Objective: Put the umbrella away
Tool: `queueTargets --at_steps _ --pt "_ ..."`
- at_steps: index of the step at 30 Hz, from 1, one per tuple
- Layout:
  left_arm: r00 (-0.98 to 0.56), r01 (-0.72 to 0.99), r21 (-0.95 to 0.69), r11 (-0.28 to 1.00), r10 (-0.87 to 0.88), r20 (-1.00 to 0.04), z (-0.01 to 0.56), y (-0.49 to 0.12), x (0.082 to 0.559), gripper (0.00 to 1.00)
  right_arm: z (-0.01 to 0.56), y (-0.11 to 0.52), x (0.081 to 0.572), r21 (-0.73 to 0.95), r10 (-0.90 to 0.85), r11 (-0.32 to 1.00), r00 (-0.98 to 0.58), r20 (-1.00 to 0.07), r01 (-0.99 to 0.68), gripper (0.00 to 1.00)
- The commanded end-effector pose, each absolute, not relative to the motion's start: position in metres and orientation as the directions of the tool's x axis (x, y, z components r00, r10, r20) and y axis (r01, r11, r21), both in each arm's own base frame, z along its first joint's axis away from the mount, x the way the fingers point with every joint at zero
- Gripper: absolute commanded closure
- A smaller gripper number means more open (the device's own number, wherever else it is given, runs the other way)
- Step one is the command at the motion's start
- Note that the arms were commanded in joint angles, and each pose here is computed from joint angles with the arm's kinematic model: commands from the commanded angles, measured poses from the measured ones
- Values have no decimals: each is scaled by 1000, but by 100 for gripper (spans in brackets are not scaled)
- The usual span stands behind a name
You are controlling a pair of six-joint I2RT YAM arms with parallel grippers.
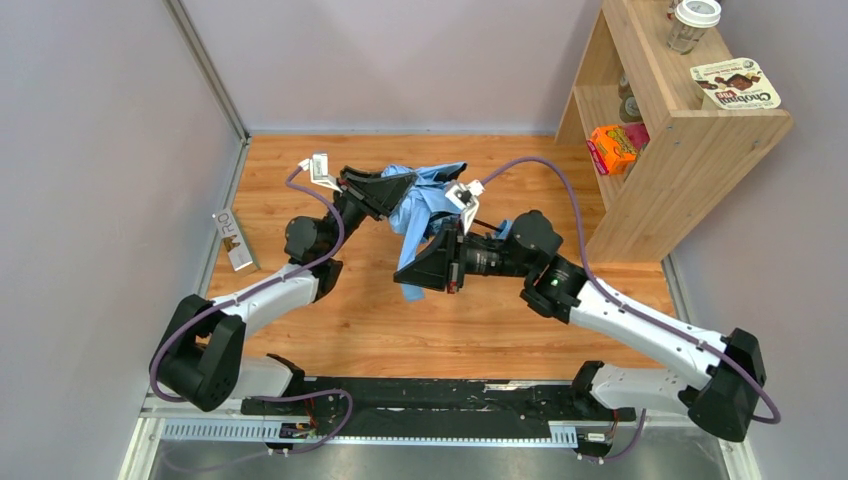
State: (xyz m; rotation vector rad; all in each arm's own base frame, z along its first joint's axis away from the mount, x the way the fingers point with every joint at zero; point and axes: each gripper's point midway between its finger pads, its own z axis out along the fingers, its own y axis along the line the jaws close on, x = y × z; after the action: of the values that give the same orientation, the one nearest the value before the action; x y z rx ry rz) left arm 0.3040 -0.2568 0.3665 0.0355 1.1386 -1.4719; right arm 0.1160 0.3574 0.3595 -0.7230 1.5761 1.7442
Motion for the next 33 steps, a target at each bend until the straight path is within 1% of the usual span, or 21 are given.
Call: queueTargets --at_steps 1,6,8,11,13,16,17,20,22,23,26,28,30,32,33 --pt "-12 883 -404 240 -848 -529 448 -228 295 100 373 375 81 667 -10 -178 -677 -736 -723 100" --pt "-4 873 -429 231 -877 -481 460 -218 295 100 321 386 82 645 -102 -51 -639 -763 -762 100" --pt "-44 859 -475 191 -897 -439 462 -215 297 100 298 385 86 625 -118 -10 -620 -776 -780 100" --pt "-109 836 -536 118 -922 -373 462 -211 298 100 269 382 104 577 -107 101 -586 -803 -810 100" --pt "-152 825 -562 65 -931 -331 464 -208 296 100 259 381 113 515 -79 141 -528 -846 -846 100" --pt "-195 791 -612 1 -947 -253 464 -201 298 100 233 381 134 432 -55 237 -456 -888 -870 100" --pt "-238 769 -638 -49 -947 -214 464 -200 299 100 226 382 143 409 -47 278 -438 -898 -869 100" --pt "-310 730 -670 -135 -939 -149 461 -200 299 100 221 383 165 344 20 369 -362 -932 -864 100" --pt "-400 671 -701 -243 -914 -66 455 -201 298 100 227 381 180 297 62 429 -300 -952 -853 100" --pt "-399 653 -709 -266 -917 -23 453 -196 301 100 230 380 186 275 69 462 -275 -959 -843 100" --pt "-439 605 -727 -325 -898 36 446 -194 302 100 240 375 204 228 77 545 -222 -972 -807 100" --pt "-450 597 -727 -338 -892 45 445 -194 301 100 239 368 213 202 59 605 -210 -976 -770 100" --pt "-461 596 -723 -349 -886 48 445 -194 298 100 234 358 221 201 38 668 -237 -971 -717 100" --pt "-462 613 -711 -345 -886 32 449 -195 294 100 232 356 219 206 11 677 -270 -963 -707 99" --pt "-459 621 -710 -332 -888 14 449 -196 294 100 230 354 217 217 -3 681 -299 -954 -699 96"
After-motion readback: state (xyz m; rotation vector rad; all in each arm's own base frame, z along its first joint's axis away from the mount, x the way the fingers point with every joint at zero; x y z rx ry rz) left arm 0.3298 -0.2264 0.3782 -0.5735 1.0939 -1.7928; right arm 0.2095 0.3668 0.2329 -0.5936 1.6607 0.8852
